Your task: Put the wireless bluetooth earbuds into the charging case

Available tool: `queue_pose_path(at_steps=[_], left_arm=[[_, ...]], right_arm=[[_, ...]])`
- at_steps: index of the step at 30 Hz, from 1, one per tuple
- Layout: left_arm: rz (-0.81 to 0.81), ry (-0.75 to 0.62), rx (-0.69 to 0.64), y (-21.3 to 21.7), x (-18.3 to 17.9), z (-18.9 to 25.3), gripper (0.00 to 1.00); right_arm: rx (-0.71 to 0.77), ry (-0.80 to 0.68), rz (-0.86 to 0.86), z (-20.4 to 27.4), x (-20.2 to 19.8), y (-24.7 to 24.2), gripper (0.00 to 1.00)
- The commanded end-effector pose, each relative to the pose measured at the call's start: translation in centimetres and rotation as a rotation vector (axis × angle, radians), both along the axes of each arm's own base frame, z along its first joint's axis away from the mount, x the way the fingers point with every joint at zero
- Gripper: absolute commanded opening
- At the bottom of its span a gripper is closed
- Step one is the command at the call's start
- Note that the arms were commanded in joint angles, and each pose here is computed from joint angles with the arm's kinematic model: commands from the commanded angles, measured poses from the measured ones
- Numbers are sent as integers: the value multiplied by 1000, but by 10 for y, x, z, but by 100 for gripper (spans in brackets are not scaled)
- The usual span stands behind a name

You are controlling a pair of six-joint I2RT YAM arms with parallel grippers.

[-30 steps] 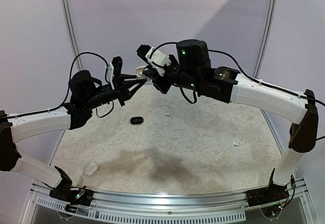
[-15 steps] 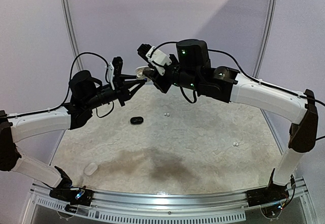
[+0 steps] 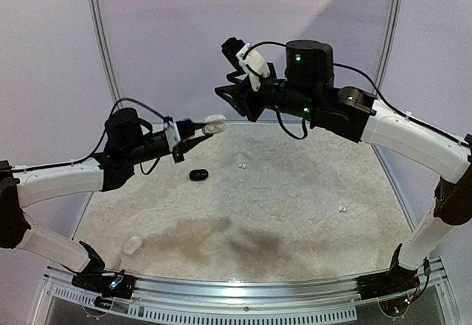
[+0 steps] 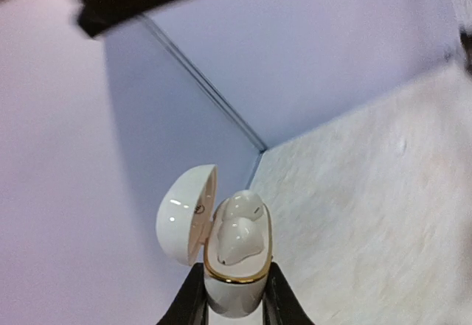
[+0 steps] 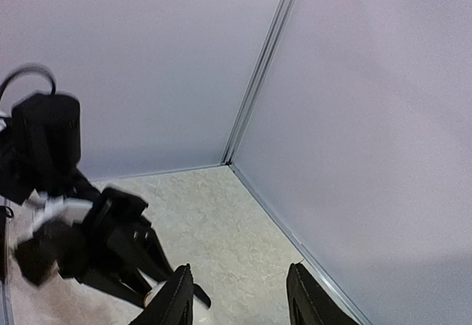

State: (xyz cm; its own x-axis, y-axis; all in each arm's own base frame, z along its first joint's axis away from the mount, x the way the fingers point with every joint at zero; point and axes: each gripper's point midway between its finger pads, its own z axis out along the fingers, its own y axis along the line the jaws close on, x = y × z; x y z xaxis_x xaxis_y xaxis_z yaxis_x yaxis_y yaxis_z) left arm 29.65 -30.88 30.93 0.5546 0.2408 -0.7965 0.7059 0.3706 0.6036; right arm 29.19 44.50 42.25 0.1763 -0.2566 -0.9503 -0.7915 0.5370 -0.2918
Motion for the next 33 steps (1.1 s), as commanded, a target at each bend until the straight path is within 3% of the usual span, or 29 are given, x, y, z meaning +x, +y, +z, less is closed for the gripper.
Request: queue_pose_path(at_steps=[1, 5, 11, 14, 18, 22, 26, 29, 33], left_arm=[[8, -642, 579, 6, 9, -78, 0], [99, -559, 534, 14, 25, -47, 0], [40, -598, 597, 17, 10, -78, 0], [65, -462, 523, 16, 12, -68, 0], [142, 2, 374, 25, 29, -68, 0], [173, 603, 298, 46, 33, -105, 0], [326, 1125, 255, 92, 51, -143, 0], [446, 1471, 197, 130, 58, -173, 0], [598, 1869, 9, 165, 81, -213, 0]], right_arm=[[87, 15, -10, 24, -7, -21, 44], [90, 22, -27, 20, -5, -22, 44], [79, 24, -46, 14, 0, -20, 45], [68, 31, -75, 11, 5, -24, 47], [67, 83, -183, 1, 24, -38, 47], [37, 148, -304, -16, 46, -54, 49], [-4, 205, -378, -39, 59, -63, 51], [-27, 222, -381, -51, 61, -61, 52], [-36, 233, -379, -59, 62, -59, 53]])
